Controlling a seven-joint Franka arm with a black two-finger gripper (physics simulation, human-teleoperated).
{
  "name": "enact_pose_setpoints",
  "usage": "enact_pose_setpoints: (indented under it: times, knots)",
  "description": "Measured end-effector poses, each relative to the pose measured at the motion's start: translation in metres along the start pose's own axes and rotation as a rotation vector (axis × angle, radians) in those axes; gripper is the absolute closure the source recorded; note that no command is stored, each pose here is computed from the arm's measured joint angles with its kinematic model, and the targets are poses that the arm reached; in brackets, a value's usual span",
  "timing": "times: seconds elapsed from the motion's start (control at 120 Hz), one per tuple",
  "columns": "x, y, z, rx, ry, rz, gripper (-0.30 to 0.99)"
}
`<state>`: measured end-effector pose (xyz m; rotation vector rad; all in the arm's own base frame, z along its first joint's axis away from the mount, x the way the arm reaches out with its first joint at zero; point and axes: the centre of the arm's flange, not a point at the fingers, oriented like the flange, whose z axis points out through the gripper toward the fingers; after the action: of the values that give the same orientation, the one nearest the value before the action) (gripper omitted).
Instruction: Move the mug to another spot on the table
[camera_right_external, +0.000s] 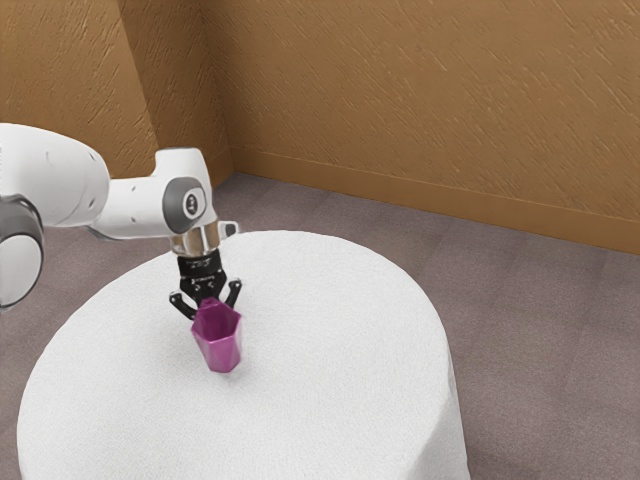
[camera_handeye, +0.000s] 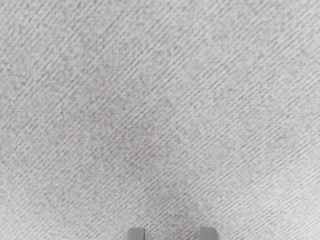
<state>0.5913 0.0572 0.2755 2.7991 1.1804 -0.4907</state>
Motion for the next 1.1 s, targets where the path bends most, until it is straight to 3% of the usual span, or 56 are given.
enact_pose_setpoints:
  times: [0.35,0.533,0.658,0.983,1.1]
  knots:
    - [0.01,0.001,0.019,0.002,-0.026,-0.025,0.75]
    - [0.009,0.003,0.02,-0.017,-0.034,-0.024,0.37]
    - [0.01,0.002,0.015,-0.03,-0.032,-0.025,0.21]
    - [0.024,-0.015,0.002,-0.048,-0.007,-0.053,0.05]
    - [0.036,-0.042,-0.033,-0.081,0.032,-0.089,0.03]
